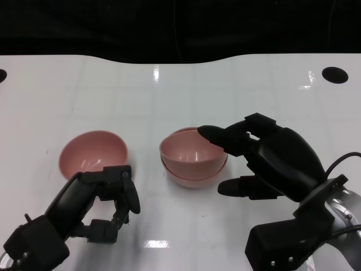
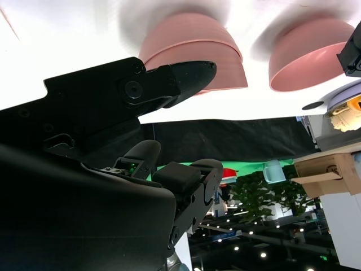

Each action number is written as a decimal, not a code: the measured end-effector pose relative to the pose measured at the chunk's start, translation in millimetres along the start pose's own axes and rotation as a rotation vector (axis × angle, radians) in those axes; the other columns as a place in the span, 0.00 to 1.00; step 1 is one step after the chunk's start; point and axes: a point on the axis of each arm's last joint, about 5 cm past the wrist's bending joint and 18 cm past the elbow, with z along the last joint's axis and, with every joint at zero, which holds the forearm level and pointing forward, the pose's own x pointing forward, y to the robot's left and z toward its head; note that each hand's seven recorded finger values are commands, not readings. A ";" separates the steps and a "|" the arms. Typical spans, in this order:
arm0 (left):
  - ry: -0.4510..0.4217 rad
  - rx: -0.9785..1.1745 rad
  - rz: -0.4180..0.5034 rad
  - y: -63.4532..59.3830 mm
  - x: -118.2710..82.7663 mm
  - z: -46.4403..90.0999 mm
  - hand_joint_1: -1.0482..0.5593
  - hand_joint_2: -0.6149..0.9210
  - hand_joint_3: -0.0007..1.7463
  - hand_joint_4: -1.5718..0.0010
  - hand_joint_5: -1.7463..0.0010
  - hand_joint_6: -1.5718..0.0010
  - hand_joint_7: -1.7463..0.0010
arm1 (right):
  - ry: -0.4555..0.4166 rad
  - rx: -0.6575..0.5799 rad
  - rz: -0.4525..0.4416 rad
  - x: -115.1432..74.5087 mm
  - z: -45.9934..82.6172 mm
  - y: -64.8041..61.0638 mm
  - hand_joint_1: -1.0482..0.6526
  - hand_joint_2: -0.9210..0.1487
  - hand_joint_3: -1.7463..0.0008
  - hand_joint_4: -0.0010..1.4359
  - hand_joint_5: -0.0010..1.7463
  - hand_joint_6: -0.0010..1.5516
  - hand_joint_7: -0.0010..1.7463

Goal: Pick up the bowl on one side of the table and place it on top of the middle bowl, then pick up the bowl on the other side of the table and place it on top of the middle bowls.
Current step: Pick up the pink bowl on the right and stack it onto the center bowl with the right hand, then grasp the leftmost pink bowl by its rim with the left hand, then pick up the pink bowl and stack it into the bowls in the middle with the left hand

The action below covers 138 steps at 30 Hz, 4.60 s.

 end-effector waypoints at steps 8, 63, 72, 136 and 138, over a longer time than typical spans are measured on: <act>0.003 0.016 0.057 4.4 -0.7 2.2 0.62 0.71 0.68 0.53 0.13 0.50 0.33 | 0.026 0.093 -0.083 -30.8 -5.1 5.7 0.52 0.01 0.97 0.44 0.96 0.54 0.30; 0.384 1.018 -0.129 32.6 25.0 70.5 0.26 1.00 0.01 0.68 0.89 0.69 0.99 | 0.261 0.305 -0.051 -80.6 -9.1 2.1 0.57 0.67 0.11 0.64 1.00 0.47 0.97; 0.511 1.047 -0.204 28.5 37.2 52.6 0.27 1.00 0.00 0.65 0.91 0.70 1.00 | 0.263 0.297 -0.043 -80.1 -8.5 2.2 0.56 0.67 0.12 0.64 1.00 0.47 0.96; 0.143 1.222 -0.172 41.6 95.2 59.0 0.51 1.00 0.06 0.51 0.00 0.58 0.13 | 0.266 0.290 -0.029 -75.4 -5.3 8.3 0.56 0.68 0.13 0.66 1.00 0.51 0.90; 0.112 1.225 -0.174 42.0 99.1 64.3 0.51 1.00 0.06 0.50 0.00 0.61 0.05 | 0.264 0.291 -0.028 -75.3 -5.0 8.6 0.56 0.68 0.13 0.66 1.00 0.51 0.90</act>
